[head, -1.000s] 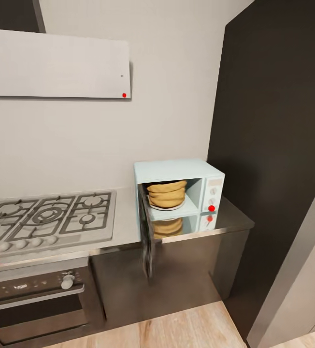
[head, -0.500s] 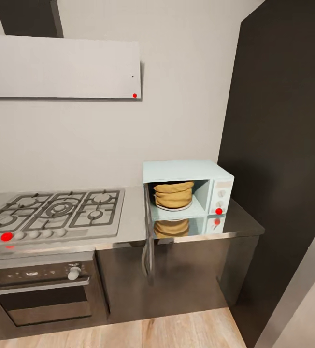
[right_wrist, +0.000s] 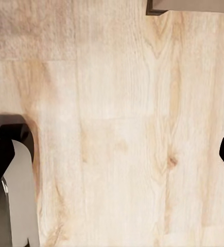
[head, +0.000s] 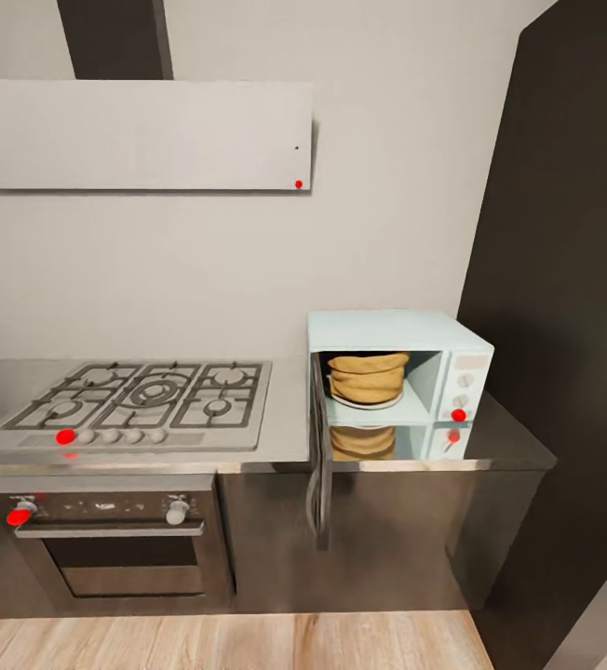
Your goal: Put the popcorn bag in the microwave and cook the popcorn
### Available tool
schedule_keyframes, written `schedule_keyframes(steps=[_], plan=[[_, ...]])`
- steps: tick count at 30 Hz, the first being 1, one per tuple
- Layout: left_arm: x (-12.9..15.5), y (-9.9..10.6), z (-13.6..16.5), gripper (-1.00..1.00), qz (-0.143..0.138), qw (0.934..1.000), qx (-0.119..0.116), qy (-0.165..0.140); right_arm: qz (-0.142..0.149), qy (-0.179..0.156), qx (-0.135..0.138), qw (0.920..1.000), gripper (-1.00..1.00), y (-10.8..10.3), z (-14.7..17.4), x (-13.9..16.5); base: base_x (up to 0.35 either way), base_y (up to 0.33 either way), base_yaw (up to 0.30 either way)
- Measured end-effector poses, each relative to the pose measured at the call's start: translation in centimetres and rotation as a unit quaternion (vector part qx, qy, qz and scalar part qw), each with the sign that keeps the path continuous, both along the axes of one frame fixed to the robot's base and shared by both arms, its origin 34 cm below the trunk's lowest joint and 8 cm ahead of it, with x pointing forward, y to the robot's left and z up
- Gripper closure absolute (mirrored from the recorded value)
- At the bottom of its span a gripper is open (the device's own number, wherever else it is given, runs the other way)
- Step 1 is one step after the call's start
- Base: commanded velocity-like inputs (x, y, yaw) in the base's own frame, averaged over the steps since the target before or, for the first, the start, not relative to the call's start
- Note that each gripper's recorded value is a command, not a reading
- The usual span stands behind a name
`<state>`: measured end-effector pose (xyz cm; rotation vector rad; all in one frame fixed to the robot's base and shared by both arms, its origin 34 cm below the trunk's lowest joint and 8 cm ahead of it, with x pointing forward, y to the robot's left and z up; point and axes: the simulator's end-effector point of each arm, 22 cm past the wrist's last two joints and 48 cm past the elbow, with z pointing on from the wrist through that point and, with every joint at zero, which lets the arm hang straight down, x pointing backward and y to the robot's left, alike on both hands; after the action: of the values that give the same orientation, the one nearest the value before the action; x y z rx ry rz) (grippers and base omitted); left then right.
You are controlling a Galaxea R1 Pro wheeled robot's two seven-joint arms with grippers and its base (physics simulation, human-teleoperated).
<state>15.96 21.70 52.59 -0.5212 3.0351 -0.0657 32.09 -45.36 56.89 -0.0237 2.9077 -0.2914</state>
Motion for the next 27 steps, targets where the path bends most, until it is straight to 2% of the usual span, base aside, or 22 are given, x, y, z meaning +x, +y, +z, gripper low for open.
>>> schedule_keyframes(steps=[18, 21, 22, 23, 27], plan=[[0.2, -0.2, 0.0, -1.0, -0.002, 1.0, -0.002, -0.002, 0.0, 0.0, 0.001, 1.0, -1.0, 0.1, 0.0, 0.0, 0.0, 0.0, 0.001], [7.3, -0.1, 0.8, -1.0, -0.005, 0.9974, -0.002, -0.072, 0.001, 0.0, 0.003, 1.0, -1.0, 0.4, -0.1, 0.0, 0.0, 0.0, 0.0], [11.2, 0.5, 1.8, -1.0, -0.009, 0.9951, -0.002, -0.099, 0.001, 0.002, 0.004, 1.0, -1.0, 0.6, -0.2, -0.3, 0.0, 0.0, 0.0], [15.7, 1.1, 3.2, -1.0, -0.012, 0.9909, -0.002, -0.134, 0.001, 0.004, 0.005, 1.0, -1.0, 0.7, -0.3, -0.7, 0.0, 0.0, 0.0], [25.5, 4.6, 9.1, -1.0, -0.029, 0.9798, 0.001, -0.198, 0.002, 0.006, 0.005, 1.0, -1.0, 0.8, -0.5, -1.3, 0.0, 0.0, 0.0]])
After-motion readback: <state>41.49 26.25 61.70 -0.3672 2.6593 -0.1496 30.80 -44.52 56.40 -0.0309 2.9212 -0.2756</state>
